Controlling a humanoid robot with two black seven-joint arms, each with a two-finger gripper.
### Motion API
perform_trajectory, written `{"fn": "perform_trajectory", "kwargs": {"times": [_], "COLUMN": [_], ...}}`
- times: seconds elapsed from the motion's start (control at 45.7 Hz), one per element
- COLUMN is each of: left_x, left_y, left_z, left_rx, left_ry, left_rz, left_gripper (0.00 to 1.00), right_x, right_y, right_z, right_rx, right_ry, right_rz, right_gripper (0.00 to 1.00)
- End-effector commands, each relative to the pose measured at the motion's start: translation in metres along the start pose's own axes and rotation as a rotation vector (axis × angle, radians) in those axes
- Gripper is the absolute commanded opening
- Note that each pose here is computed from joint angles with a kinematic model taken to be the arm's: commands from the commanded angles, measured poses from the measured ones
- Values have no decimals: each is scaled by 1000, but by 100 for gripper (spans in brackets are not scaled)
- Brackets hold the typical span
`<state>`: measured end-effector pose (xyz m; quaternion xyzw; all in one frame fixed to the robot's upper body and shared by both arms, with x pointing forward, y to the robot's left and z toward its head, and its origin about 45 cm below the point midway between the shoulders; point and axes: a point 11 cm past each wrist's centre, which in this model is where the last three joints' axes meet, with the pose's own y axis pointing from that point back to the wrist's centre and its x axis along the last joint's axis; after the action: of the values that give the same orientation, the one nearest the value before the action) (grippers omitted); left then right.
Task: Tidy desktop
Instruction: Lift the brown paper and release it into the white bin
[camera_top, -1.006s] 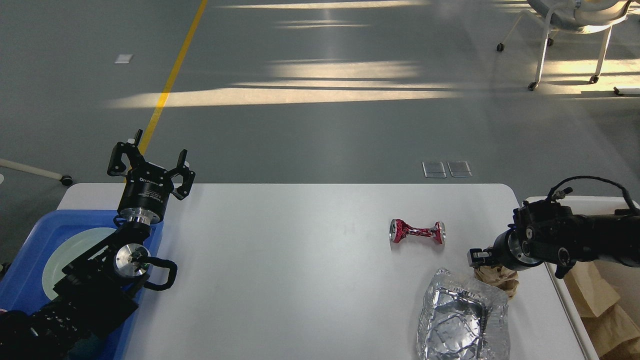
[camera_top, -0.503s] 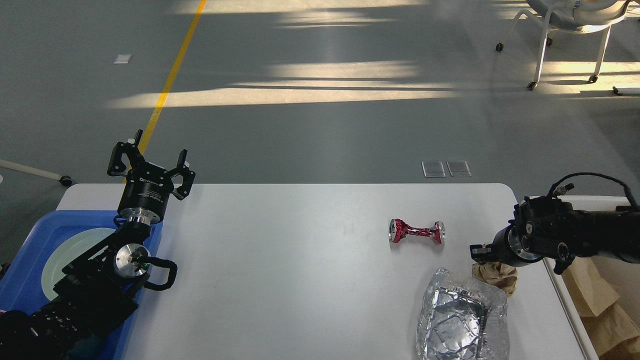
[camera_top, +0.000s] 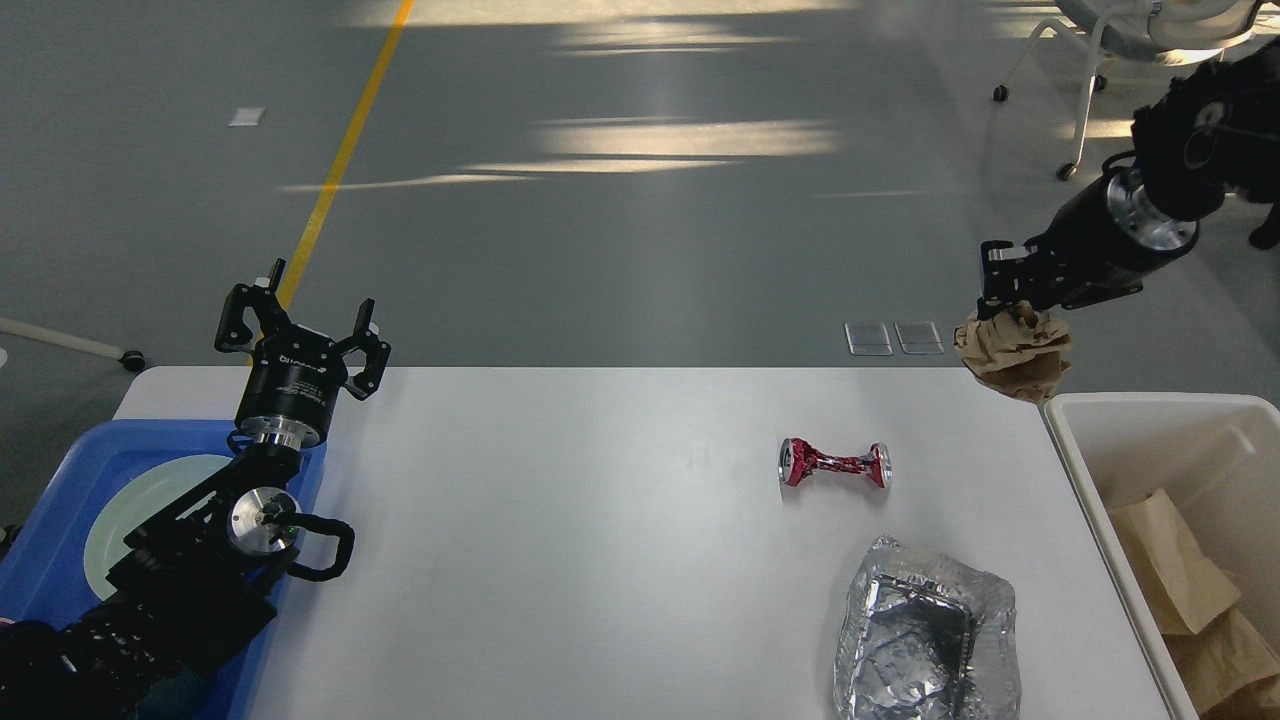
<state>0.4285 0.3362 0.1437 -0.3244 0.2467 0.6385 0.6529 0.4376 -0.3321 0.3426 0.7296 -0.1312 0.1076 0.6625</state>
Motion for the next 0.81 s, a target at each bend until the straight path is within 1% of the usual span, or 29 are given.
{"fn": "perform_trajectory", "kwargs": {"times": [0.0, 0.153, 0.284, 0.372, 0.503, 0.569, 0.656, 0.787], "left_x": [0, 0, 0, 0, 0, 0, 0, 0], "left_y": [0, 0, 0, 0, 0, 0, 0, 0], "left_z": [0, 0, 0, 0, 0, 0, 0, 0], "left_rx": [-1, -1, 0, 0, 0, 0, 0, -1], "left_ry": [0, 0, 0, 0, 0, 0, 0, 0], "left_rz": [-1, -1, 1, 1, 1, 1, 1, -1], "left_gripper": [96, 96, 96, 96, 96, 96, 96, 96], "right_x": [8, 25, 32, 31, 27, 26, 28, 34], "right_y": [72, 147, 210, 245, 285, 289, 278, 216], "right_z": [-31, -72, -108, -132, -151, -153, -146, -111], "right_rx": [106, 221, 350, 434, 523, 526, 500, 411], "right_ry": [34, 105, 165, 207, 245, 252, 235, 149], "right_rz": [-7, 145, 277, 346, 417, 424, 409, 301], "right_gripper": [0, 0, 0, 0, 0, 0, 0, 0]}}
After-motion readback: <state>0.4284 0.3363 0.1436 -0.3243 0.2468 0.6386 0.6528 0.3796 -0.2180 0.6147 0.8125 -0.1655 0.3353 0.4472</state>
